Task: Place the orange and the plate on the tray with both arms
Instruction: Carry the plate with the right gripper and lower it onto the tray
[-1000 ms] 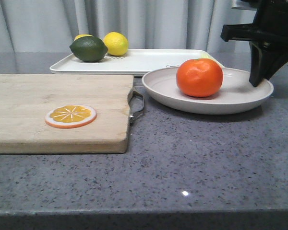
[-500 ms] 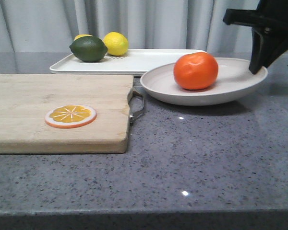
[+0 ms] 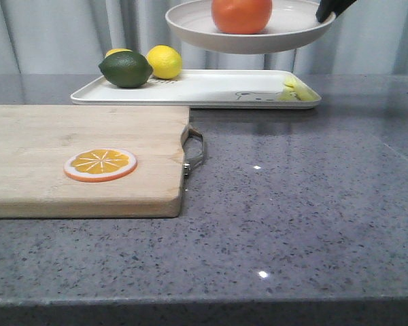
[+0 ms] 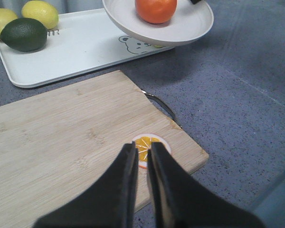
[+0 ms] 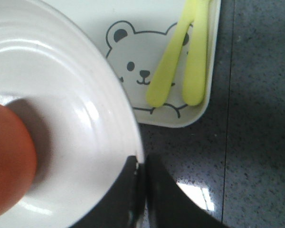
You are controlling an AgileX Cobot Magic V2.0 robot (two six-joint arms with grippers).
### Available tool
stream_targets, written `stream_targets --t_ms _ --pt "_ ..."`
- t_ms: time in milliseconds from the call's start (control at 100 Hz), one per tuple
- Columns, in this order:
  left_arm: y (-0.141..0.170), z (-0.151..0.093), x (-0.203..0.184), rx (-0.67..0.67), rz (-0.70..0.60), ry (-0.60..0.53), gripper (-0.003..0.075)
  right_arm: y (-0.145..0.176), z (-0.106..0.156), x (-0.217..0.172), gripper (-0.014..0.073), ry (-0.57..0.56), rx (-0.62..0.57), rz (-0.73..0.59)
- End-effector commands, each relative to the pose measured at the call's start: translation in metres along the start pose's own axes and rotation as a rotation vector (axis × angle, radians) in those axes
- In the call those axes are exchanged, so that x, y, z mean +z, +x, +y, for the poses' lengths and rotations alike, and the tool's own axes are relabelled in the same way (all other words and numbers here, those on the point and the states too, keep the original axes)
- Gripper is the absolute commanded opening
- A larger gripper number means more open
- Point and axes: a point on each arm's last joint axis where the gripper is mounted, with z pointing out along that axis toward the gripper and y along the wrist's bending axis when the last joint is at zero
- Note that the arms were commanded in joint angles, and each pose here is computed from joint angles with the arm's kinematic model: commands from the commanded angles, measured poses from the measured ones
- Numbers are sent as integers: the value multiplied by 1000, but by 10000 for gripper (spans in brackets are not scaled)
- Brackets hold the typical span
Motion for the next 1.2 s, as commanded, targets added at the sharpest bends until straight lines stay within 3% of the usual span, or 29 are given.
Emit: stream_targets --t_ms 0,550,1190 --pt "-13 -1 -4 -19 -89 5 43 -16 9 -17 -67 -54 -8 -88" --pt "-13 -1 -4 -21 -89 6 43 -68 6 47 -67 -96 -39 -116" --pt "-13 -1 -3 -22 -88 6 43 -73 -11 95 -67 -98 1 -133"
